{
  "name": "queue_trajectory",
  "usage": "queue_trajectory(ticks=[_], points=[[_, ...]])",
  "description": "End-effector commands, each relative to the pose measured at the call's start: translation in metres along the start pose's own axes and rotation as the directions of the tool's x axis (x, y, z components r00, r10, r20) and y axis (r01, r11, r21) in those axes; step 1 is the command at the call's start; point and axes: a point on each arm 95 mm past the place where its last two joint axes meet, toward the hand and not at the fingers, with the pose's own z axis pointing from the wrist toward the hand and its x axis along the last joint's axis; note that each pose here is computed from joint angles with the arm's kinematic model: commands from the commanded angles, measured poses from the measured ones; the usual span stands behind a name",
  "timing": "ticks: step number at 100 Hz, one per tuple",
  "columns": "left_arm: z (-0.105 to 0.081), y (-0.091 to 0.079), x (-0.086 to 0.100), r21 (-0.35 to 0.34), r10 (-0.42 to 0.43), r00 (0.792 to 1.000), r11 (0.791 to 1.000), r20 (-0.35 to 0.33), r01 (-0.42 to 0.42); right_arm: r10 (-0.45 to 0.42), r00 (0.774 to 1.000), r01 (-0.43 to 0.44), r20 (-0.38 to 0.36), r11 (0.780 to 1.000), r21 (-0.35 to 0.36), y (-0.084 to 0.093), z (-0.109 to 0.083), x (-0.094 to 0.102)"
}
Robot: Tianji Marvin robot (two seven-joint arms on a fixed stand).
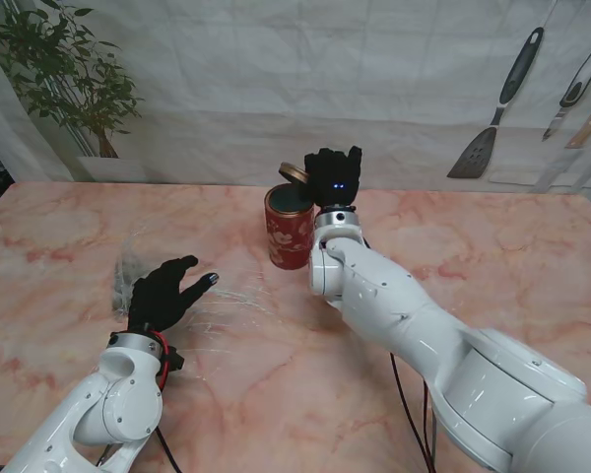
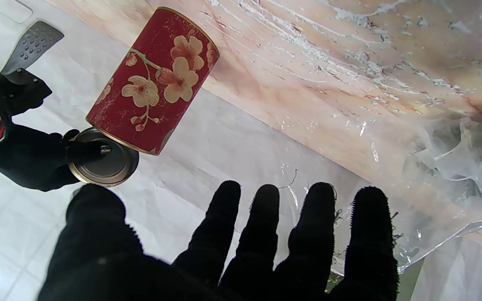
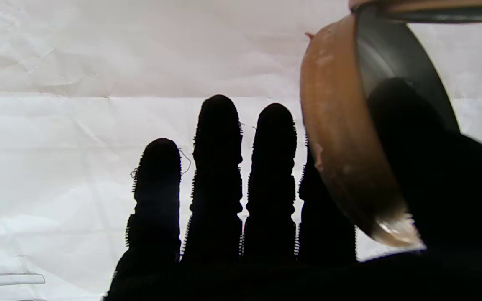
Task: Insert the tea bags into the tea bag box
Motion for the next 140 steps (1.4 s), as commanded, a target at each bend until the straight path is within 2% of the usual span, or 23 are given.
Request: queue_trajectory(ticks=[1,65,140], points=[[0.0008,0.0000,0.0029,-0.009,-0.009,1.000,1.000,-0.007,0.009,-0.010,1.000,0.011,-0.015,1.000,0.021,-0.0038,-0.0036,-0.0006],[0.0011,0.0010,0.0033,-0.010,-0.016,1.000,1.000,-0.009,0.016,-0.087,0.995,0.087,-0.056,0.996,-0.006,-0.0021,-0.0022,0.0024],[0.0003,-0.0019,0.0057,-0.016,-0.016,1.000,1.000,-0.011,0.016,-0.141,0.982,0.143,-0.128,0.990,0.004,-0.0057,-0.0032,0.0035]])
